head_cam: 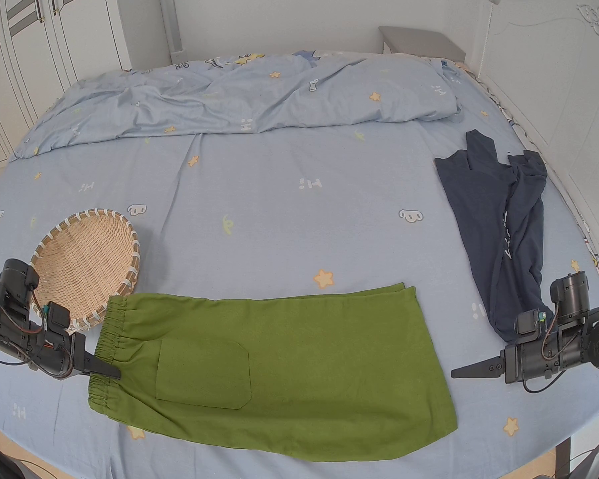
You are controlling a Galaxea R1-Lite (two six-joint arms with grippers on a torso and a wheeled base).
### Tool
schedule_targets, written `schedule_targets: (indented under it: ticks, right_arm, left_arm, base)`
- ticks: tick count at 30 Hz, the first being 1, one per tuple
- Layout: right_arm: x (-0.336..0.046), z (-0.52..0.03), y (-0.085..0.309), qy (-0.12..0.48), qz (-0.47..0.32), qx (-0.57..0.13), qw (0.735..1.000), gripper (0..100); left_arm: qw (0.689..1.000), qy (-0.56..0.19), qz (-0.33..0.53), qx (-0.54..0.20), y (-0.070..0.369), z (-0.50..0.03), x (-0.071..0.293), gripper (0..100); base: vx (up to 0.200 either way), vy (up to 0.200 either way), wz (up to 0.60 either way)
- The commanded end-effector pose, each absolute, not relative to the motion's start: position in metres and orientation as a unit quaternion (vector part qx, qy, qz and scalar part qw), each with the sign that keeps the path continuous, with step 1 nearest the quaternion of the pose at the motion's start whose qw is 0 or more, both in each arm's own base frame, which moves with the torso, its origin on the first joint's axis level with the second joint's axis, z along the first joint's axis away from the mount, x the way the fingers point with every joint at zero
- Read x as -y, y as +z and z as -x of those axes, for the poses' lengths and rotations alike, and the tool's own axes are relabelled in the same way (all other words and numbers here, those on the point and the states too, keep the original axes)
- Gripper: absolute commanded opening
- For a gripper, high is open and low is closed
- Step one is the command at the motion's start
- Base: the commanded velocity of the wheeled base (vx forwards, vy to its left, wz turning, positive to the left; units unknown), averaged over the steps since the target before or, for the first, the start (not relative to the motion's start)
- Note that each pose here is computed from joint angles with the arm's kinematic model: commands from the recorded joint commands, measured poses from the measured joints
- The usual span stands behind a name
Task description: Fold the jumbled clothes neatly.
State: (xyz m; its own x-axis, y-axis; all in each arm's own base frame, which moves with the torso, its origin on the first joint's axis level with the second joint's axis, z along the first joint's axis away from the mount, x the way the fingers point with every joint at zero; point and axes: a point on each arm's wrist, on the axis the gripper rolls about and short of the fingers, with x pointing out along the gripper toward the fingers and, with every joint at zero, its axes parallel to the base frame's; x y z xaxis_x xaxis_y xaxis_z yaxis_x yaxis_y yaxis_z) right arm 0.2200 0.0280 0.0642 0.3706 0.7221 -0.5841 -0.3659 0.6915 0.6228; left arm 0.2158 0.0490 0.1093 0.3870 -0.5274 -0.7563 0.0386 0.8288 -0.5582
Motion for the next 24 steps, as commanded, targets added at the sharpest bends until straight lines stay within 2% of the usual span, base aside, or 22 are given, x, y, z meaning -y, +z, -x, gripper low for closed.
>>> schedule_targets:
  ticks: [1,6,10,18,24]
  right_arm:
    - [-0.029,-0.221,0.097,0.347,-0.192,-0.385,0.834,100]
    - [-0.032,-0.225,0.131,0.354,-0.204,-0.334,0.850,100]
    - [-0.034,-0.229,0.149,0.358,-0.196,-0.306,0.860,100]
    - [-0.035,-0.230,0.150,0.358,-0.196,-0.305,0.860,100]
    - [-0.032,-0.231,0.151,0.354,-0.197,-0.300,0.863,100]
  left_arm:
    - [0.844,-0.169,0.190,-0.473,0.164,-0.196,-0.043,0]
    - [0.842,-0.159,0.193,-0.479,0.192,-0.187,-0.042,0]
    - [0.846,-0.152,0.190,-0.474,0.197,-0.184,-0.044,0]
    - [0.860,-0.144,0.179,-0.456,0.197,-0.190,-0.049,0]
    - [0.857,-0.126,0.065,-0.496,0.198,-0.195,-0.007,0]
  base:
    - [0.000,0.000,0.00]
    - [0.000,0.000,0.00]
    - [0.000,0.000,0.00]
    - [0.000,0.000,0.00]
    - [0.000,0.000,0.00]
